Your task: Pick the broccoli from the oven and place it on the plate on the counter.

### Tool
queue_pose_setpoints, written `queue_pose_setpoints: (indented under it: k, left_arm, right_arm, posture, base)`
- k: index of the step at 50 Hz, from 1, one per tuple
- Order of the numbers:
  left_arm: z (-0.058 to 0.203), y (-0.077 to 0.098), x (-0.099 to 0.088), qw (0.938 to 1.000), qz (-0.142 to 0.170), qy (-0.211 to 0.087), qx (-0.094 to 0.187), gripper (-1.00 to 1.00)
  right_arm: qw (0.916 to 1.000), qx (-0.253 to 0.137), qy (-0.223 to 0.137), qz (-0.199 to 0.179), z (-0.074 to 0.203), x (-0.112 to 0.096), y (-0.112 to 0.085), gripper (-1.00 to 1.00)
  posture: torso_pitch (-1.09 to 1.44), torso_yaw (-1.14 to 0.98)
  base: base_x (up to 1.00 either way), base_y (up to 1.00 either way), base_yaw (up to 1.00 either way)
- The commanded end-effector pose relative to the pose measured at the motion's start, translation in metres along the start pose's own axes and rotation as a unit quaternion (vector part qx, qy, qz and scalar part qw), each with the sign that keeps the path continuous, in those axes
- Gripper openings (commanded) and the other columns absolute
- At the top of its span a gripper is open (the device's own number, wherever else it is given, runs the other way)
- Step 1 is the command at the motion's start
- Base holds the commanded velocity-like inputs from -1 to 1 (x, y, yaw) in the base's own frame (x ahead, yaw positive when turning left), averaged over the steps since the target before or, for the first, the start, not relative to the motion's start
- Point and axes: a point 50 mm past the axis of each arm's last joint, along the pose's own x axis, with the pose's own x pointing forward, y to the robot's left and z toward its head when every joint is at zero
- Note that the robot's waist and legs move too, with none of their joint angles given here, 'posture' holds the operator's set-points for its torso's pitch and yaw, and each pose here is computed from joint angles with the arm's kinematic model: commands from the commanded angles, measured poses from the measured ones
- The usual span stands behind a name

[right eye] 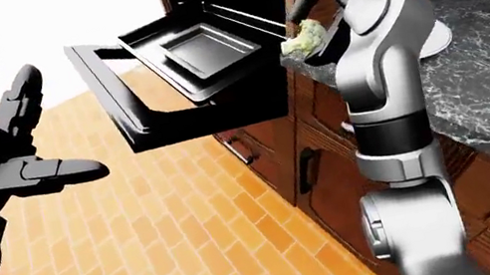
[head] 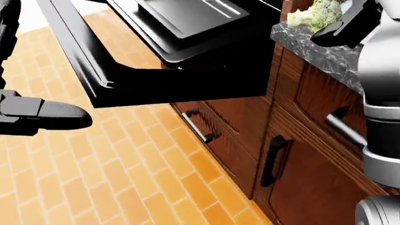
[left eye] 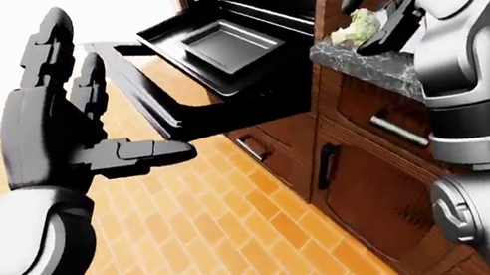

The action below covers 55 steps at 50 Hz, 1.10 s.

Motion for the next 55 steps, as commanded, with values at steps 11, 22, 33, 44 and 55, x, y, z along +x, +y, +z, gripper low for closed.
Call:
queue_pose_setpoints:
  k: [11, 22, 33, 44, 55]
  left_arm:
    - [0.009, 0.002, 0.0, 0.9996, 0.008, -0.027, 0.004, 1.0]
    - [0.01, 0.002, 0.003, 0.9995, 0.008, -0.029, 0.005, 1.0]
    - [0.012, 0.001, 0.002, 0.9995, 0.007, -0.031, 0.004, 1.0]
    - [0.007, 0.003, 0.004, 0.9996, 0.009, -0.028, 0.001, 1.0]
    - [0.006, 0.005, 0.004, 0.9996, 0.01, -0.028, 0.0, 1.0]
  right_arm:
    - [0.9991, -0.001, -0.031, -0.029, 0.014, -0.006, -0.013, -1.0]
    - [0.9978, -0.006, -0.055, -0.036, 0.023, -0.005, -0.013, -1.0]
    - [0.9978, -0.008, -0.057, -0.033, 0.023, -0.005, -0.011, -1.0]
    - [0.9978, -0.006, -0.059, -0.031, 0.024, -0.003, -0.008, -1.0]
    - [0.9977, -0.007, -0.06, -0.03, 0.025, -0.002, -0.006, -1.0]
  posture:
    - [0.12, 0.0]
    - [0.12, 0.0]
    - [0.12, 0.0]
    - [0.12, 0.0]
    - [0.12, 0.0]
  base:
    - [-0.16, 0.0, -1.0]
    - [0.15, 0.0, -0.06]
    - [0.46, 0.0, 0.0]
    - [0.68, 0.0, 0.0]
    - [0.87, 0.0, 0.0]
